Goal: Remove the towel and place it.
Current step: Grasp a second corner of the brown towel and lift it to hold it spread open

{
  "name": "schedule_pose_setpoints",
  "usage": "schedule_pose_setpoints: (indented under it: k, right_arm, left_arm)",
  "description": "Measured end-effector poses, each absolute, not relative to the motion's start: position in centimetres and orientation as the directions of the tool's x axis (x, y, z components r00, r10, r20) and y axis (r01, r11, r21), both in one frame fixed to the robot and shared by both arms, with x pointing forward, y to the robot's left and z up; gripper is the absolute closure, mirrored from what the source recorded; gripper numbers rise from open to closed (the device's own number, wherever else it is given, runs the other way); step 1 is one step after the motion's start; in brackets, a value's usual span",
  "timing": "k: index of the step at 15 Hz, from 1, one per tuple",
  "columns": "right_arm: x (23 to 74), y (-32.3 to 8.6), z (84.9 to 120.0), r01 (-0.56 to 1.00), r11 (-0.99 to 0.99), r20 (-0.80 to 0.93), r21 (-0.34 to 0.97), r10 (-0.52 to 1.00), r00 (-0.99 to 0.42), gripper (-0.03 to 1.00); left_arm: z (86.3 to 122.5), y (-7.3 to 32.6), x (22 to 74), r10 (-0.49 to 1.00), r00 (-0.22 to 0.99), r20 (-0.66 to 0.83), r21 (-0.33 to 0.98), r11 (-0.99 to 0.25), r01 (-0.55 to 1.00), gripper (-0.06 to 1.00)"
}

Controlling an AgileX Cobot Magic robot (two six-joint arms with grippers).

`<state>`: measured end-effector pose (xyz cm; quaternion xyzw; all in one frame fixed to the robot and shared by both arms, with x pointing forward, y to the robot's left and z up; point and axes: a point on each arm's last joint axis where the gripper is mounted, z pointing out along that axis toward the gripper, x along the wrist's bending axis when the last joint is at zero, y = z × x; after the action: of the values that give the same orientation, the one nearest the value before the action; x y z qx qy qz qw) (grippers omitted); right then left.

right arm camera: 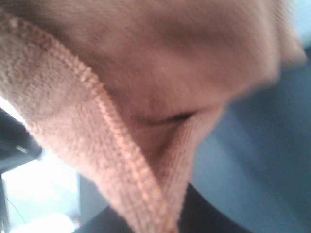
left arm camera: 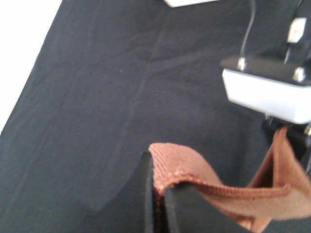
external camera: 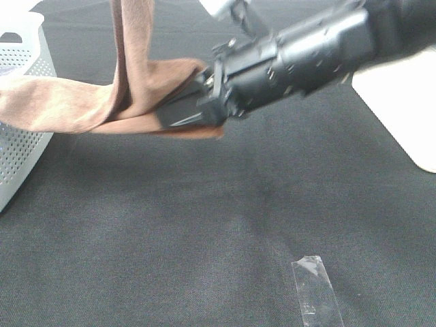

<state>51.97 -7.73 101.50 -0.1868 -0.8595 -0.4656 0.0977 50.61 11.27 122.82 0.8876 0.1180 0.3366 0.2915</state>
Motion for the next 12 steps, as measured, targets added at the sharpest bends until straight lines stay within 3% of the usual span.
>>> schedule_pose_setpoints:
  k: [4, 6, 8, 12]
  right_arm:
    - [53.4, -9.2, 106.7, 0.487, 0.667, 0.259, 0.564, 0.417, -0.871, 0.97]
    - [54.6, -10.3, 110.2, 0.531, 0.687, 0.134, 0.496, 0.544, -0.829, 0.97]
    - [56.2, -11.7, 114.8, 0.522, 0.674, -0.082, 0.524, 0.649, -0.756, 0.97]
    - [58.5, -12.2, 120.7, 0.394, 0.659, -0.308, 0.640, 0.690, -0.655, 0.97]
  left_arm:
    - [122.3, 11.4, 52.0, 0.457, 0.683, 0.570, 0.574, -0.816, 0.068, 0.94]
    - [122.4, 11.4, 52.7, 0.473, 0.639, 0.607, 0.578, -0.814, 0.054, 0.94]
    - [123.2, 12.1, 53.7, 0.511, 0.571, 0.643, 0.614, -0.789, 0.015, 0.94]
    - [124.2, 13.8, 56.9, 0.596, 0.415, 0.687, 0.682, -0.726, -0.086, 0.94]
